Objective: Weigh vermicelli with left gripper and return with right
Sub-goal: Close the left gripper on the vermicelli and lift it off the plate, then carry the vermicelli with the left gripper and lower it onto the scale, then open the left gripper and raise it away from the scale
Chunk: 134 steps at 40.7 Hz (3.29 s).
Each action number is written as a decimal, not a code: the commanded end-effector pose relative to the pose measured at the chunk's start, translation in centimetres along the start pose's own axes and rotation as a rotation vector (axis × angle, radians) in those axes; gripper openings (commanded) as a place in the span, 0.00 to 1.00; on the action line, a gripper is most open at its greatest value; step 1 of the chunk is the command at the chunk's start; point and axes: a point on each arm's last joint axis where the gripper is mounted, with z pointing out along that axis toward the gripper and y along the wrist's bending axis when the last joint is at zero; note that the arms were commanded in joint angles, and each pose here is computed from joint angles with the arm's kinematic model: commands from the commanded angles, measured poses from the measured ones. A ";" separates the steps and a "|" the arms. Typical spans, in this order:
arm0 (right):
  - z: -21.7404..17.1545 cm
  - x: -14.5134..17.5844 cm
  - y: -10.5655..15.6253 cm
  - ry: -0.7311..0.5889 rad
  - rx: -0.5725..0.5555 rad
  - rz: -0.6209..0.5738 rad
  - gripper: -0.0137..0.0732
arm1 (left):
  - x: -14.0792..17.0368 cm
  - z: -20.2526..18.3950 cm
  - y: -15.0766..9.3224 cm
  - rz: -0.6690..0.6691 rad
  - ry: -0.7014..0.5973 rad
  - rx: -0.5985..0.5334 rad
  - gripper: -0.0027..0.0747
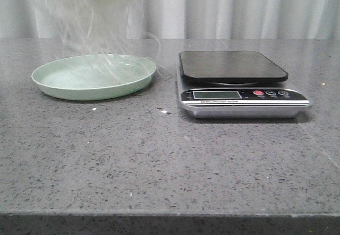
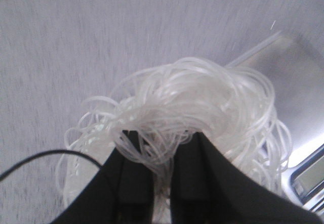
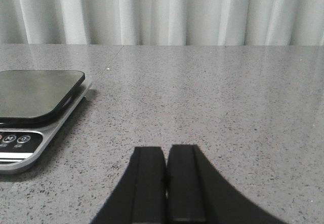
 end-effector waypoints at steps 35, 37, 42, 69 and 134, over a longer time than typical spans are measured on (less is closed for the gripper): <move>-0.2 -1.2 0.0 -0.114 0.000 0.000 0.33 | -6.7 -1.0 -8.1 -0.120 -0.410 0.438 0.22; -0.2 -1.2 0.0 -0.114 0.000 0.000 0.33 | -6.6 0.0 -8.3 -0.122 -0.393 0.440 0.22; -0.2 -1.2 0.0 -0.114 0.000 0.000 0.33 | -6.3 2.2 -8.7 -0.109 -0.339 0.431 0.22; -0.2 -1.2 0.0 -0.114 0.000 0.000 0.33 | -2.1 12.8 -11.6 0.029 0.019 0.399 0.22; -0.2 -1.3 0.0 -0.126 0.000 0.000 0.33 | -1.4 -6.4 -5.7 0.161 -0.160 -0.103 0.43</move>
